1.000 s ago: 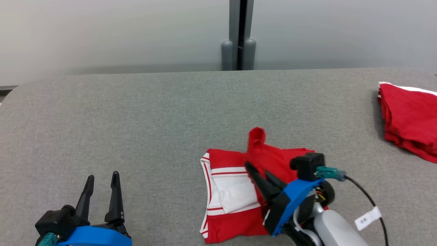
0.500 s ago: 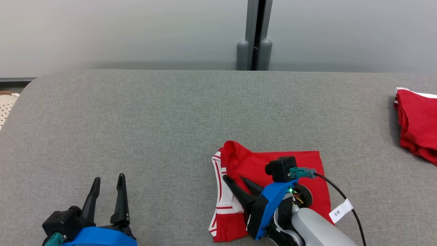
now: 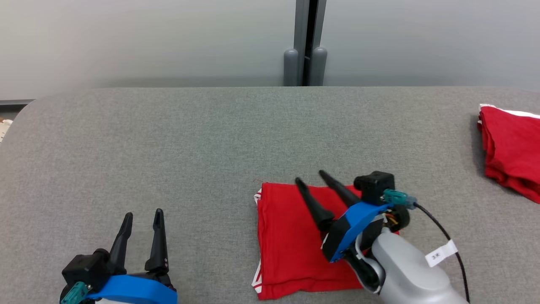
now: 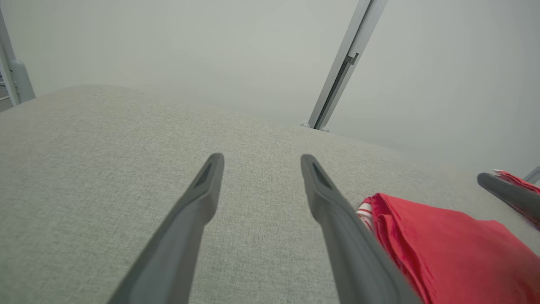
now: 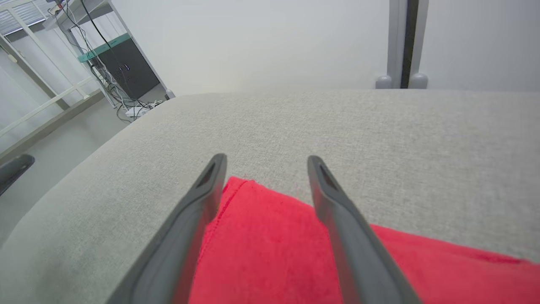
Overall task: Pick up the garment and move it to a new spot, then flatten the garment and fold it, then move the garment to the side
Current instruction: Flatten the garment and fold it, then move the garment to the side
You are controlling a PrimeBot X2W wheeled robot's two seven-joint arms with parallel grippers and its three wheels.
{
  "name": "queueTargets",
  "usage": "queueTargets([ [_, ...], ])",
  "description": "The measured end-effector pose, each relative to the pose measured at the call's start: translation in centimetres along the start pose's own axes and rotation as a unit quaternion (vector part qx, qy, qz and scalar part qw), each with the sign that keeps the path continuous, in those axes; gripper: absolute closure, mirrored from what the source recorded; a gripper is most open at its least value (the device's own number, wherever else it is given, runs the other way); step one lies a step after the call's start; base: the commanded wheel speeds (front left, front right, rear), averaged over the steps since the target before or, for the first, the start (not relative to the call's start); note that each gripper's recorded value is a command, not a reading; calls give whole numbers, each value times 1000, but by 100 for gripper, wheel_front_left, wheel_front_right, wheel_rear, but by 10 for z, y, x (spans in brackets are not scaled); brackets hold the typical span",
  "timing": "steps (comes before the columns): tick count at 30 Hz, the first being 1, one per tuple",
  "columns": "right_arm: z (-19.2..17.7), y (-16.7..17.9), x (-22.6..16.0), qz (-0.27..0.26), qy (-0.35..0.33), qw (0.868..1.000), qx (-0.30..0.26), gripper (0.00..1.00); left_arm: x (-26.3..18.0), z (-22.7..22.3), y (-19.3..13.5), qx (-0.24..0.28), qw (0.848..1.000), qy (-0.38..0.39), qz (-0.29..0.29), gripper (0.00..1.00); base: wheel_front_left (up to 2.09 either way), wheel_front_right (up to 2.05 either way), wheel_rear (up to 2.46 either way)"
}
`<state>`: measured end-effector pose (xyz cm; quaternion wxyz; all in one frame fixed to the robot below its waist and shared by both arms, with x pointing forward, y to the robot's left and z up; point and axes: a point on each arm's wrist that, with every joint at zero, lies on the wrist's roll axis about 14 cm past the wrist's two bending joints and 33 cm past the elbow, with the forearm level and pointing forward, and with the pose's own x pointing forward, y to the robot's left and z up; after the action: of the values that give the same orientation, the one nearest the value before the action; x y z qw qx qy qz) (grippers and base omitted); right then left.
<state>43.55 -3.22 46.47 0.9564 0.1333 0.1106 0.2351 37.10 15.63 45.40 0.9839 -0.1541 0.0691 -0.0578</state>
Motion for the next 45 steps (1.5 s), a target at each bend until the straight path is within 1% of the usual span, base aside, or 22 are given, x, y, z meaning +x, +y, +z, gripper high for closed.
queueTargets([
  [1, 3, -8, -1, -11, -7, 1000, -8, 0, 2, 1, -3, 2, 1000, -2, -4, 0, 0, 0, 0],
  [2, 3, -8, -1, -11, -7, 1000, -8, 0, 2, 1, -3, 2, 1000, -2, -4, 0, 0, 0, 0],
  [3, 11, -24, -5, -35, -22, 999, -20, 0, 4, 1, -8, 2, 1000, -3, -11, 0, 0, 0, 0],
  [7, 27, -56, -21, -86, -53, 994, -41, 0, 9, 3, -16, 5, 1000, -7, -19, 0, 0, 0, 0],
  [10, 35, -80, -44, -129, -76, 987, -63, 0, 12, 1, -19, 9, 1000, -7, -19, 0, 0, 0, 0],
  [13, 35, -102, -74, -175, -86, 977, -83, 0, 13, 0, -24, 16, 1000, -6, -24, 0, 0, 0, 0],
  [16, 37, -113, -99, -206, -101, 969, -89, 0, 12, -2, -25, 19, 1000, -5, -21, 0, 0, 0, 0],
  [20, 31, -110, -119, -217, -114, 967, -68, 0, 9, -4, -22, 23, 1000, -5, -16, 0, 0, 0, 0],
  [24, 27, -105, -129, -216, -116, 968, -62, 0, 5, -7, -20, 19, 1000, -3, -11, 0, 0, 0, 0],
  [32, 21, -96, -125, -203, -111, 971, -54, 0, -4, -17, -15, 15, 1000, 5, -1, 0, 0, 0, 0],
  [45, 17, -93, -119, -195, -103, 974, -54, 0, -8, -18, -6, 17, 1000, 4, 10, 0, 0, 0, 0],
])
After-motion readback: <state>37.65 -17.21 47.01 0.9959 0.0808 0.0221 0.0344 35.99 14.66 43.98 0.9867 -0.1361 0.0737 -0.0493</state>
